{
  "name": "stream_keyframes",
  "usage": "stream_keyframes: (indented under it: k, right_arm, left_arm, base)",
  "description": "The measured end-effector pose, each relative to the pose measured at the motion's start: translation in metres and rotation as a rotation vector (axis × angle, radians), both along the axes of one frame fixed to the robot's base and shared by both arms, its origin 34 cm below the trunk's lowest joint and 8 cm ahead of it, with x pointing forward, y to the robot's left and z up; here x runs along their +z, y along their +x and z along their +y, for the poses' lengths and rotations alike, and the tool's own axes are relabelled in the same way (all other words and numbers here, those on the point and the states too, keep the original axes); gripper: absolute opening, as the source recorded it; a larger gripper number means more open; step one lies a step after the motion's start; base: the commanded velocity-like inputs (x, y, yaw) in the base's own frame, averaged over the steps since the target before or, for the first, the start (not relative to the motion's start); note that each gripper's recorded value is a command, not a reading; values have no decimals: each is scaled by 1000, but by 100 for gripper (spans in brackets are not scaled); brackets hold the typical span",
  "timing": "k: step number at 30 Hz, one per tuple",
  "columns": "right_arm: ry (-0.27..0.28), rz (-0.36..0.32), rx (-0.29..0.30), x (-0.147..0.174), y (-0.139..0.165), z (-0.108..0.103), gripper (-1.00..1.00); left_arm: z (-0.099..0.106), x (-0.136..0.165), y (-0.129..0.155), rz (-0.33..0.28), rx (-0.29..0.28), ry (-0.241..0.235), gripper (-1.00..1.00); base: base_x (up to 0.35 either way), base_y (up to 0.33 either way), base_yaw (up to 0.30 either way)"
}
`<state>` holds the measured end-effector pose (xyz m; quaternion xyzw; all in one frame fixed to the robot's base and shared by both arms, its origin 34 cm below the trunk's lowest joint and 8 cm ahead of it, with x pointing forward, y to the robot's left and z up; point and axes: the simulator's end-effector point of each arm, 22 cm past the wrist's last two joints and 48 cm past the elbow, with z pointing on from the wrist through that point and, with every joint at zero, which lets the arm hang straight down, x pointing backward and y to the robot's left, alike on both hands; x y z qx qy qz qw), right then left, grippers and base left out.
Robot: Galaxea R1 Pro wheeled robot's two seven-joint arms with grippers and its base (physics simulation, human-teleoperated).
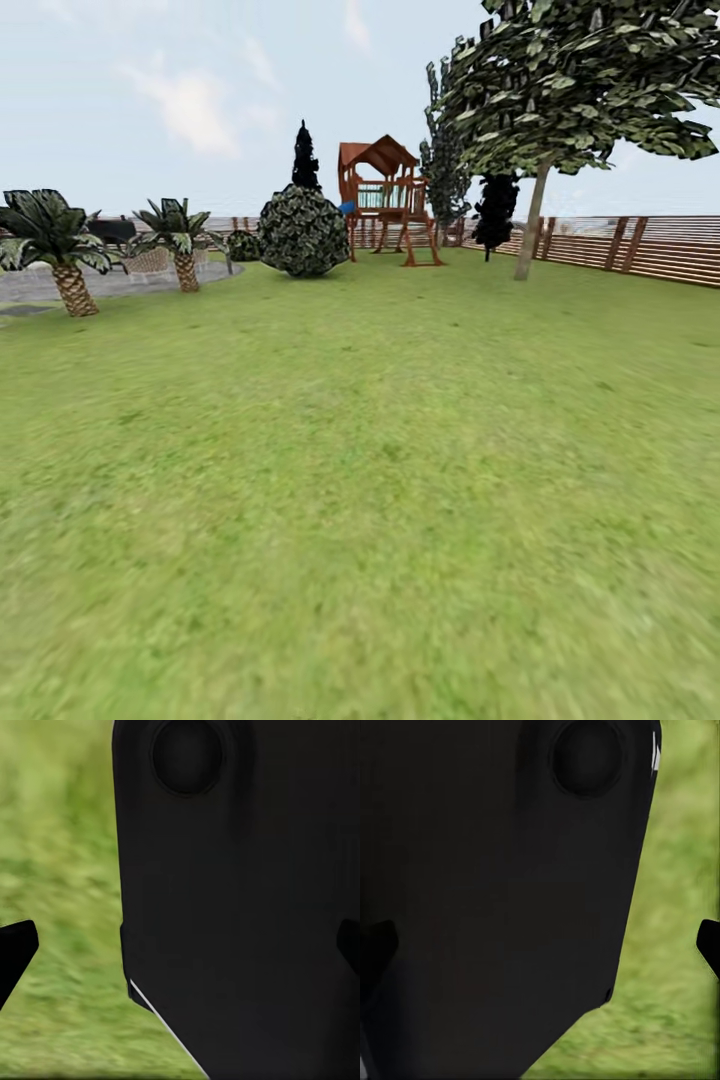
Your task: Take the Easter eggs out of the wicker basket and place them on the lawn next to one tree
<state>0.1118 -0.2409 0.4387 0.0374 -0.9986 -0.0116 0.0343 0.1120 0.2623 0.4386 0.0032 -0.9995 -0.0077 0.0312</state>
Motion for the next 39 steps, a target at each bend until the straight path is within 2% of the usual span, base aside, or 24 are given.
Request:
stream_keyframes:
  k: [5, 13, 25, 31, 39]
  right_arm:
    - [3, 3, 3, 0, -1, 2, 100]
    - [21, 8, 4, 1, -3, 16, 100]
    - [33, 6, 12, 1, -2, 25, 100]
    - [40, 0, 10, 1, 1, 30, 100]
    - [41, -1, 12, 1, 2, 31, 100]
  left_arm:
    - [0, 0, -1, 3, 0, -1, 100]
    - [-2, 0, -2, 6, -1, -5, 100]
    - [-2, 0, 7, -39, -10, -7, 100]
    - [-2, 0, 16, -82, -10, -6, 100]
    - [-2, 0, 17, -90, -11, -7, 100]
  base:
    - [0, 0, 242]
    - [77, 0, 242]
    - [300, 10, 243]
    - [327, 65, 252]
    - [328, 73, 256]
